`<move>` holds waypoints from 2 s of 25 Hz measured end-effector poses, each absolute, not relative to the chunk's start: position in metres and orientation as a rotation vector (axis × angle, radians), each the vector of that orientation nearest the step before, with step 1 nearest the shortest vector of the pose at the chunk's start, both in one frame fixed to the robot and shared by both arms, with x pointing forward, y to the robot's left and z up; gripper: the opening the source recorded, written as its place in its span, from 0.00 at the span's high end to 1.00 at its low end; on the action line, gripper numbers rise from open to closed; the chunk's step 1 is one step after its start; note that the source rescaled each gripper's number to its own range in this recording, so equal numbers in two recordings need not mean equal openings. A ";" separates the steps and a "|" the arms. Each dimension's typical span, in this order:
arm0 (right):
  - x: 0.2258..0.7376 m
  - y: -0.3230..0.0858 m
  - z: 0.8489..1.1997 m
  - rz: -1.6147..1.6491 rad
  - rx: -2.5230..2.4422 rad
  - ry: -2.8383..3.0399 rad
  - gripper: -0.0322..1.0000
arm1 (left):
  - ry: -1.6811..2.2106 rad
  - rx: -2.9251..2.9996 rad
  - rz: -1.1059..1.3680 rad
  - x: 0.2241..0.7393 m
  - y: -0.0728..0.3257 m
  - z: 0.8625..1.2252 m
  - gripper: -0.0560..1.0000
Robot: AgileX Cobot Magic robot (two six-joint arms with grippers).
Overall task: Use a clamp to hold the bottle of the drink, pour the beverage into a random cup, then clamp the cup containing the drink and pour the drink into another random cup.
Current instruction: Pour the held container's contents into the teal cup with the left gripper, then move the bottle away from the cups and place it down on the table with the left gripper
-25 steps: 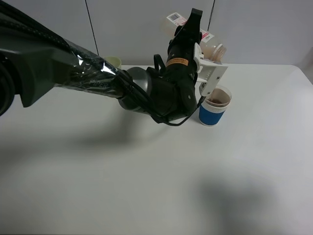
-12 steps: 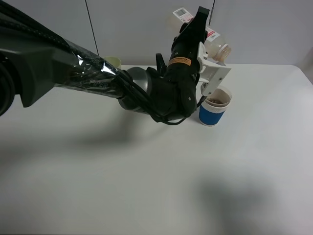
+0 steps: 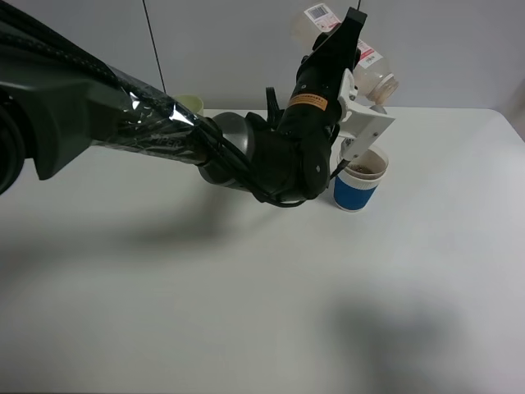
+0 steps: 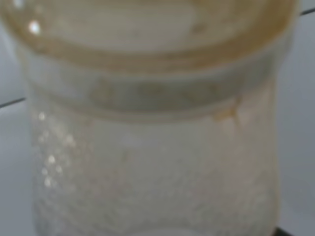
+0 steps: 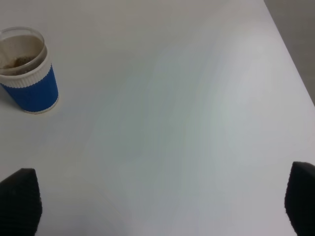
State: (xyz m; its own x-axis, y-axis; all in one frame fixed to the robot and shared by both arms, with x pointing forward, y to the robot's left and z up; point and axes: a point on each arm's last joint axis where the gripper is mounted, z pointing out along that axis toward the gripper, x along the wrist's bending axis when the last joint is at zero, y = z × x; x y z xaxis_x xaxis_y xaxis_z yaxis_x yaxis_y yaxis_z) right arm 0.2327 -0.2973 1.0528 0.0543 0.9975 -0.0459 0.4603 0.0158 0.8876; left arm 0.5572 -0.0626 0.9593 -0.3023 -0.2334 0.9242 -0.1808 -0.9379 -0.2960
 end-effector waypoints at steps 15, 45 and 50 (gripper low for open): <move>0.233 -0.297 1.053 0.872 1.554 1.513 0.00 | 0.584 -1.821 -2.546 0.555 -0.068 0.963 0.93; 0.233 -0.297 1.053 0.872 1.554 1.513 0.00 | -0.400 -2.863 -2.193 0.487 0.042 1.014 0.93; 0.233 -0.297 1.053 0.872 1.554 1.513 0.00 | -0.772 -3.041 -2.175 0.459 0.079 1.015 0.93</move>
State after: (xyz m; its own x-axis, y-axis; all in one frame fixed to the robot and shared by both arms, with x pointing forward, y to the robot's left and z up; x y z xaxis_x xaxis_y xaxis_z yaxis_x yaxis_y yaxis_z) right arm 0.2327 -0.2973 1.0528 0.0543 0.9975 -0.0459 0.4603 0.0158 0.8876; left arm 0.4587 0.0788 1.0151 0.3496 0.6433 0.6811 -0.0701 -0.7070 0.7037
